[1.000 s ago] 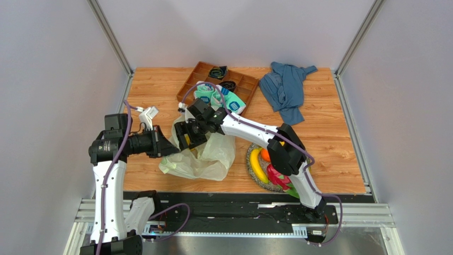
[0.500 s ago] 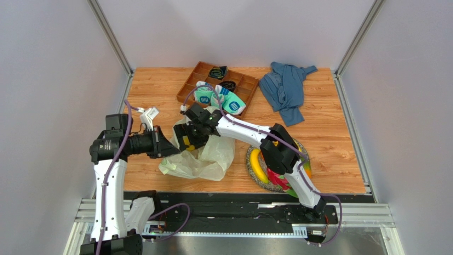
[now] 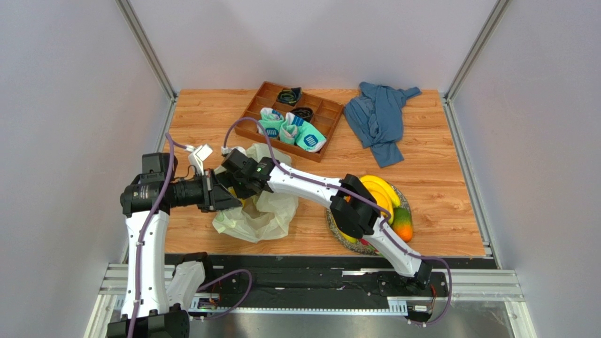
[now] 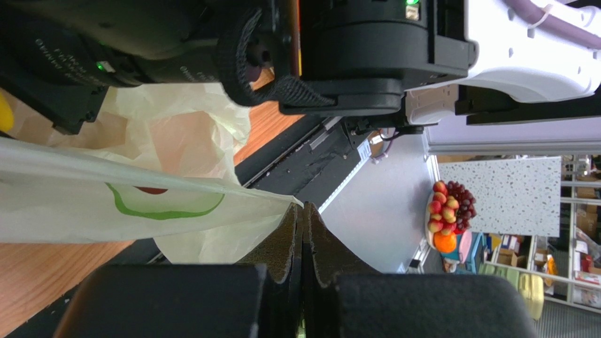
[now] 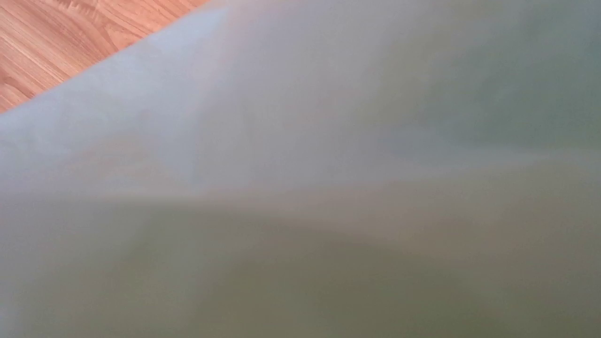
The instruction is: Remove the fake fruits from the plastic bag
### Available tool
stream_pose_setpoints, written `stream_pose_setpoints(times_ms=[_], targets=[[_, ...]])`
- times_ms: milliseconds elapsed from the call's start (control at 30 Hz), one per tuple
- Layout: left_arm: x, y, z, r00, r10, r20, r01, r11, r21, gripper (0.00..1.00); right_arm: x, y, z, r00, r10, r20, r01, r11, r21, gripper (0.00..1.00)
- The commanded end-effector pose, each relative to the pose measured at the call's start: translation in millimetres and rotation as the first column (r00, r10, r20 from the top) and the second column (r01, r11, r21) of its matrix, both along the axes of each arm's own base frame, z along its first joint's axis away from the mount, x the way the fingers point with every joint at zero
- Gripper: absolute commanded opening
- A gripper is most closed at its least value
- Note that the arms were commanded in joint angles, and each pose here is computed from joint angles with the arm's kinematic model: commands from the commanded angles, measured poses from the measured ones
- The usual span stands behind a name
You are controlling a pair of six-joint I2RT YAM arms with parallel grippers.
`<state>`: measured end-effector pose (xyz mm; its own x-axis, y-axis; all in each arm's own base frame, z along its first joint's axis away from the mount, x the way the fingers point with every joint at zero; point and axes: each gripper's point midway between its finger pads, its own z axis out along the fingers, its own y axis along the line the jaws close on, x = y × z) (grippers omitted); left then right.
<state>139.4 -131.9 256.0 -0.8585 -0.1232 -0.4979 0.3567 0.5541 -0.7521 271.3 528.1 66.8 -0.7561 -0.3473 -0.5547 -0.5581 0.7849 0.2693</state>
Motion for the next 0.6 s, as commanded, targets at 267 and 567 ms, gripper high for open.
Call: stream_pose_setpoints(times_ms=[267,567], targets=[[-1,3,3,0.998,0.021,0.063,-0.024,0.999,0.036,0.0,2,8,14,0.962,0.256,0.098,-0.26,0.965,0.03,0.48],[24,31,-7,0.985,0.112,0.132,-0.138,0.967,0.216,0.0,1,-51,77,0.924,0.366,0.112,-0.375,0.924,0.076,0.23]])
